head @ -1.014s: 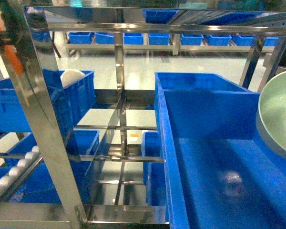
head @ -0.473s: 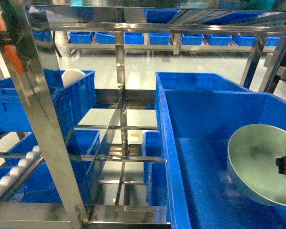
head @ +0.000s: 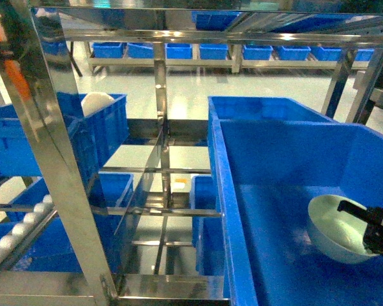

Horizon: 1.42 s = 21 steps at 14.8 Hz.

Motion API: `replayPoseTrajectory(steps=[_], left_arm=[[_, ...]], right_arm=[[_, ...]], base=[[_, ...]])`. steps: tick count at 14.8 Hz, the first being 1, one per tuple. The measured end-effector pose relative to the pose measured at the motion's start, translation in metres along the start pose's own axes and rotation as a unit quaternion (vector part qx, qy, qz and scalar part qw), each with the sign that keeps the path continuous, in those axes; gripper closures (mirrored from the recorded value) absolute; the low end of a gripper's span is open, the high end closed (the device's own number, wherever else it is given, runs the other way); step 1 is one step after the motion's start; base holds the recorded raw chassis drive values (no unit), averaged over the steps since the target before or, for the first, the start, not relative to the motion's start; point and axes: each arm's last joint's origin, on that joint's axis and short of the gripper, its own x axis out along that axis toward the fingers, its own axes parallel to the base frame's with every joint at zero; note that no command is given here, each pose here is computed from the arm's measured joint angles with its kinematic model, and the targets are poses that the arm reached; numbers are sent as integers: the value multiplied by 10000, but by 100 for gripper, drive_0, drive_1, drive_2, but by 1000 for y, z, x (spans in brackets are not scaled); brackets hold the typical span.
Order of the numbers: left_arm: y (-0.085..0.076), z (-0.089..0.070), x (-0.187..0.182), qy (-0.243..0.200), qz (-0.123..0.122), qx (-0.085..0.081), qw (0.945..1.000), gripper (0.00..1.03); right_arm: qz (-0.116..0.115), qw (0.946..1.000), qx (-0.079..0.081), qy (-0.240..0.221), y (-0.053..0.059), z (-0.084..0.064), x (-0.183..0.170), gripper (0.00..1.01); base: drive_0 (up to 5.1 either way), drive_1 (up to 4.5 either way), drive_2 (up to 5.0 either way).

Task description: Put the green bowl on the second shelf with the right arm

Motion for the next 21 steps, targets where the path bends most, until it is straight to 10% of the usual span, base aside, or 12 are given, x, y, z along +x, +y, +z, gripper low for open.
replayPoseTrajectory(steps=[10,15,19,21], left_arm=[[0,0,0,-2,0,0,10000,5],[0,0,0,-2,-2,0,10000,5],[0,0,0,-2,0,0,10000,5],[0,0,0,-2,-2,0,10000,5]], right_arm=[[-76,9995,11,317,27,-24,22,98],[-63,9998,105,-174,27,-26,10,47],[548,9877,-441,-1396,52,-21,-56,2],[698,9809,-717,-1669,55,-25,-86,3]], base=[[0,0,0],[0,0,0],[0,0,0],[0,0,0]])
